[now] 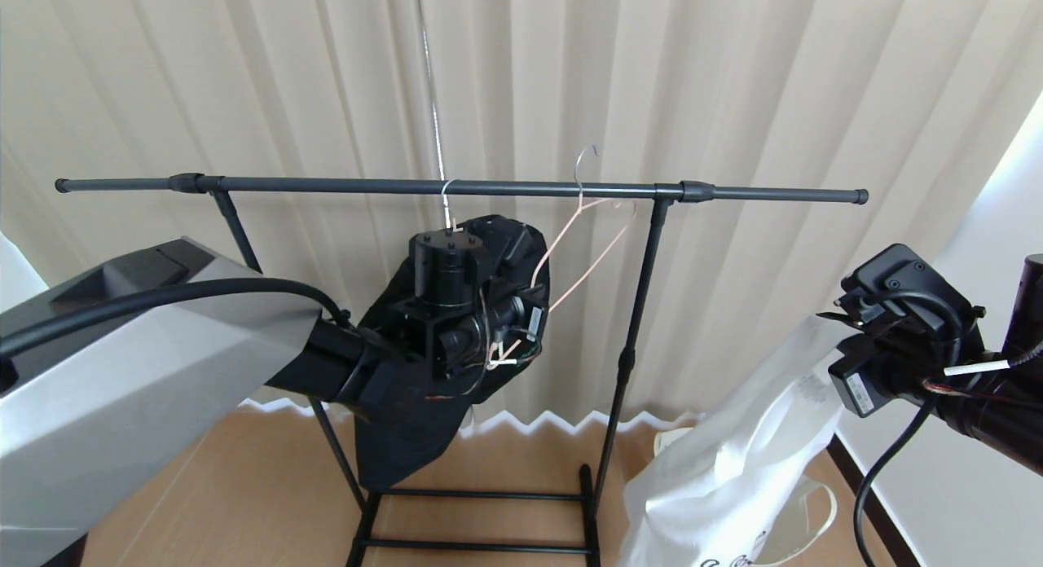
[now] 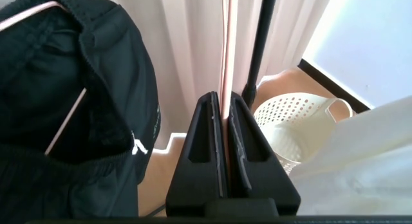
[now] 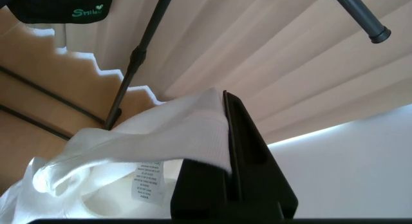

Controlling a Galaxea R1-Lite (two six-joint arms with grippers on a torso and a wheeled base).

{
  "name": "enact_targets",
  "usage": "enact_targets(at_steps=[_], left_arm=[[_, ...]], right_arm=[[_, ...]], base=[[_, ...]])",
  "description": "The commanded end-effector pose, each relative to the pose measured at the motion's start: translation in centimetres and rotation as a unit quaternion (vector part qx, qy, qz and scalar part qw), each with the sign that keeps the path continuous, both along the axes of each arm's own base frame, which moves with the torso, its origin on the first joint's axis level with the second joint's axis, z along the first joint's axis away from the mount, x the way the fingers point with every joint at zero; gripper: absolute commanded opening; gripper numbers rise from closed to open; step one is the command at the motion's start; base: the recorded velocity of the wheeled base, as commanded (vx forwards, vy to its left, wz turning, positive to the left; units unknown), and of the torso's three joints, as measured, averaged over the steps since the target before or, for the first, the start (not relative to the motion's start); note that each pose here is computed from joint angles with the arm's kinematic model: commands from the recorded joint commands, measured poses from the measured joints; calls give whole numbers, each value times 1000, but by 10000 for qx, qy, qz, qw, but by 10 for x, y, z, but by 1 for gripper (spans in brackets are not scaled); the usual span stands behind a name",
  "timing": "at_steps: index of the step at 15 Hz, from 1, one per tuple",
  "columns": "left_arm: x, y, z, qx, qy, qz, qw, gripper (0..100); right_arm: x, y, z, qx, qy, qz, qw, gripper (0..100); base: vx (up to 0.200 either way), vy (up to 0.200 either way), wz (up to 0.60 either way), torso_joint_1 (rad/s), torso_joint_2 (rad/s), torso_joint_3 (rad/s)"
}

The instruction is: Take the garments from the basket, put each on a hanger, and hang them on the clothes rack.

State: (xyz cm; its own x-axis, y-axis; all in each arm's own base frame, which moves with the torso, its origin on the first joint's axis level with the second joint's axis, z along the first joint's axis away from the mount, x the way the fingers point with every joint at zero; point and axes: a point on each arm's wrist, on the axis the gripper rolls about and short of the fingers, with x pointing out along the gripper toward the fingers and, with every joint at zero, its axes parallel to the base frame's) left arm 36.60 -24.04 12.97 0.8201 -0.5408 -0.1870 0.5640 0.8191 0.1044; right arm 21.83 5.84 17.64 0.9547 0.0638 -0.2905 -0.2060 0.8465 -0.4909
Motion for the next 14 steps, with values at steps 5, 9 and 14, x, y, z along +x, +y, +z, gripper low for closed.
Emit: enact_targets(at_steps=[5,9,14], left_arm=[[-78,52,2,-14,-61,-19,10000,0],[-121,84,-21,-171,-216,-237,9993,0],[-149,123,-40,-293,-180,-563,9978,0]], right_arm=[[-2,7,0,1,-4,147,9999,0],[-4,14,0,2,2,292,9996,0],[6,23,-5,10,-128,241,9996,0]], base=[[0,0,0,0,0,0],[0,0,0,0,0,0],[0,0,0,0,0,0]])
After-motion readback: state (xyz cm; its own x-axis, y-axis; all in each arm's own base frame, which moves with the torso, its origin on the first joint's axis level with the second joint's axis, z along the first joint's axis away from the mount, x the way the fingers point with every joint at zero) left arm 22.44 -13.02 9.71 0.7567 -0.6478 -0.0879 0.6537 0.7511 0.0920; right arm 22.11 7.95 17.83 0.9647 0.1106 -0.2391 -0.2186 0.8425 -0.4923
